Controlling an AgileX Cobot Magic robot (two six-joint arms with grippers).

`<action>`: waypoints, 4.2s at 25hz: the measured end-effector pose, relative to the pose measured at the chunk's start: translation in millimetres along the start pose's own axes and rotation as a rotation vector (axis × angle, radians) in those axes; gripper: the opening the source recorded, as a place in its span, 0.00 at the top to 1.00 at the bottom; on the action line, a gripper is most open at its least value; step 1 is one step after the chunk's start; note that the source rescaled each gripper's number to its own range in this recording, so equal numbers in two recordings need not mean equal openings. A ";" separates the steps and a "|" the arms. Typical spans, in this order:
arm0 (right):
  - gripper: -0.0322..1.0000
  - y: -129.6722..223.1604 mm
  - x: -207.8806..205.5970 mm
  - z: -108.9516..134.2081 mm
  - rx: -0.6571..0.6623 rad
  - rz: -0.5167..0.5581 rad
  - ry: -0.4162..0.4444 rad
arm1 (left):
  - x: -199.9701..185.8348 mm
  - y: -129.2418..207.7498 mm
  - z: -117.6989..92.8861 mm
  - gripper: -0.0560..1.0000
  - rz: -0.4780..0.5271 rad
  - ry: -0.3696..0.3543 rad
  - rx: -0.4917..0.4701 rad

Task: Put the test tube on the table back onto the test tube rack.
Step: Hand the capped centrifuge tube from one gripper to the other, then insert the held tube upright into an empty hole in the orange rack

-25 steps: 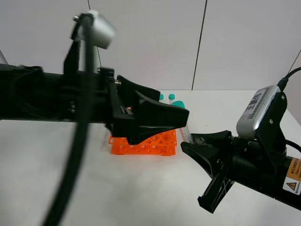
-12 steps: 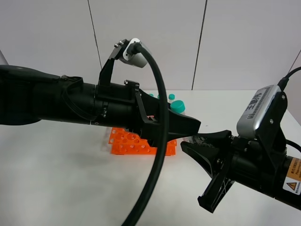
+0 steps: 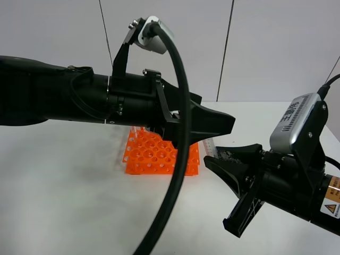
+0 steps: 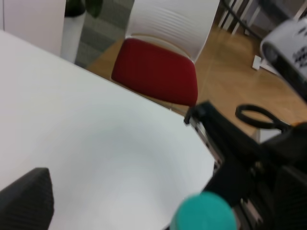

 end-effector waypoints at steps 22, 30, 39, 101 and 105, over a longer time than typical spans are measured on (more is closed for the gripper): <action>0.68 -3.2 0.0 -0.4 -0.009 -0.023 0.003 | -0.3 -2.5 -12.2 0.94 -0.016 0.087 0.088; 0.68 -3.1 0.0 -0.3 -0.009 -0.022 0.003 | 0.6 -1.9 -12.1 0.94 -0.016 0.091 0.093; 0.65 -3.5 -0.1 -0.1 -0.011 -0.025 0.001 | 0.6 -3.9 -12.5 0.94 -0.020 0.093 0.099; 0.59 6.1 -24.5 -114.9 0.156 0.392 0.393 | 1.4 -16.2 -10.2 0.95 -0.043 0.066 0.120; 0.91 -2.9 -48.5 -151.6 0.182 0.467 0.534 | 1.4 -16.2 -10.1 0.95 -0.043 0.065 0.120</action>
Point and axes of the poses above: a point on each arm's last joint axis where the gripper is mounted, x pointing out along that axis toward the gripper, z along the wrist's bending axis when the last joint is at zero, y = z × x, the point moved 5 cm from there along x, pointing out along that axis toward the gripper, and after that the axes turned 1 degree about x, right-handed, at the moved point
